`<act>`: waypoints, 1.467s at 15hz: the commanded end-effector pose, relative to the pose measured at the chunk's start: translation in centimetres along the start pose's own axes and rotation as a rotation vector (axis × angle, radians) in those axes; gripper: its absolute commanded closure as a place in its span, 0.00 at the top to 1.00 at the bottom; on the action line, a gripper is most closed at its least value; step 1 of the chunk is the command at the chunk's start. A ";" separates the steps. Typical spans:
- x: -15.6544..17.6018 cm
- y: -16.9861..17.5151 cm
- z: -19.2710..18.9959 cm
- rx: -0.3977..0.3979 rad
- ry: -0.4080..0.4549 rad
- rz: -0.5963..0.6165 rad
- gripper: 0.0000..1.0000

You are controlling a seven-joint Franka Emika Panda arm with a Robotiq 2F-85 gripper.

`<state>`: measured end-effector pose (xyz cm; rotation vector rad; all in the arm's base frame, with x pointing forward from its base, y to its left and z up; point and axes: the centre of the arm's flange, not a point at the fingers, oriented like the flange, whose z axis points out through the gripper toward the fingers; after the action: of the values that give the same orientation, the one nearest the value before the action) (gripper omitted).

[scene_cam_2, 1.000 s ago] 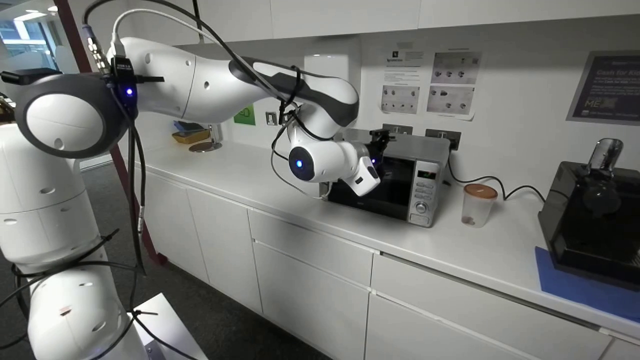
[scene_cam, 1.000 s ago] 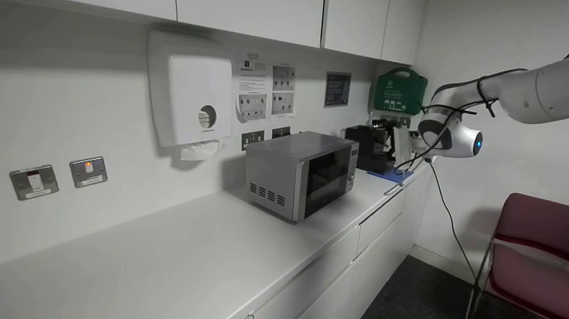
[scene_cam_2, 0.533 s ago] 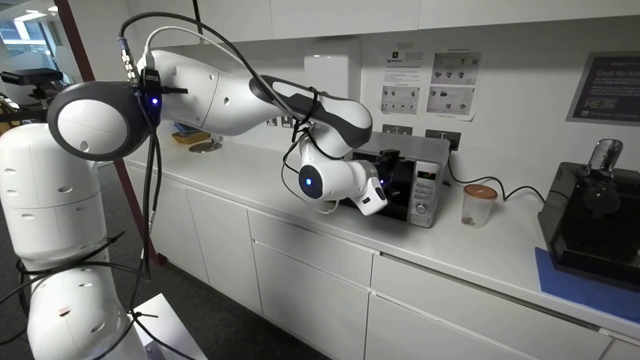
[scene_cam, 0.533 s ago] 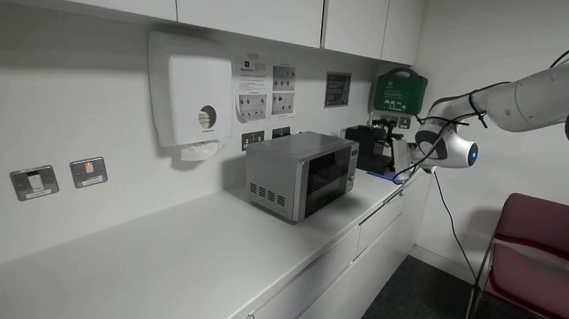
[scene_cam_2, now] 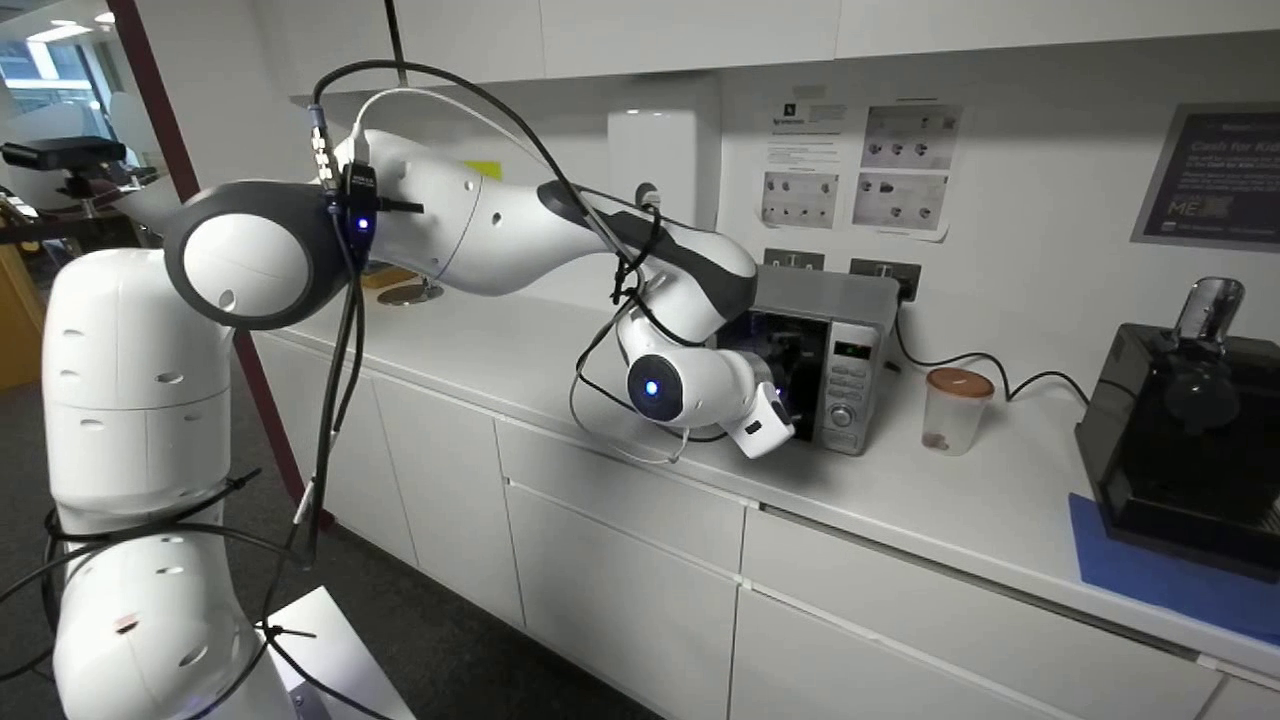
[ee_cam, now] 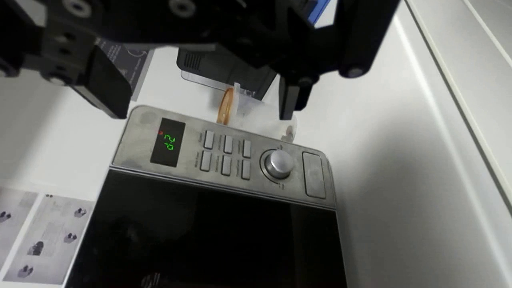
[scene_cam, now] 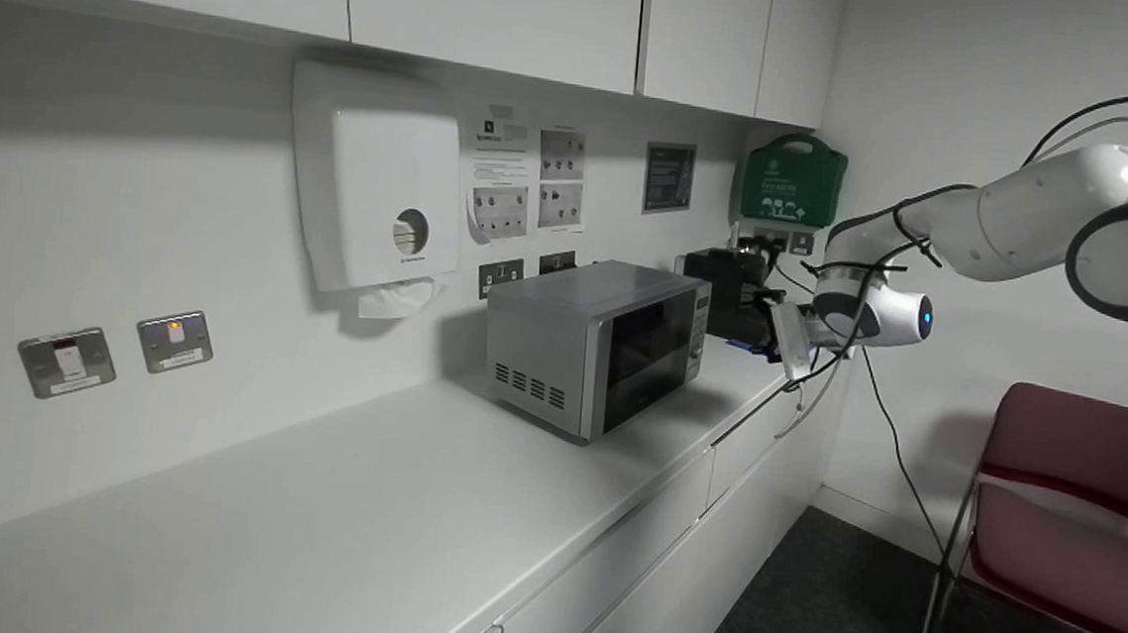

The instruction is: Press a button on the microwave.

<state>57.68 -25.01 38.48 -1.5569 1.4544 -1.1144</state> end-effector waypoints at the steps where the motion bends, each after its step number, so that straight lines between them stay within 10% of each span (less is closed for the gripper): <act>1: -0.3 0.2 0.1 -0.005 -0.007 -0.004 1.00; 16: 0.2 -0.2 1.2 0.061 -0.013 -0.016 1.00; 22: 1.4 -0.4 3.1 0.120 -0.003 0.023 0.42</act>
<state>59.22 -25.31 38.19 -1.5053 1.3924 -1.1300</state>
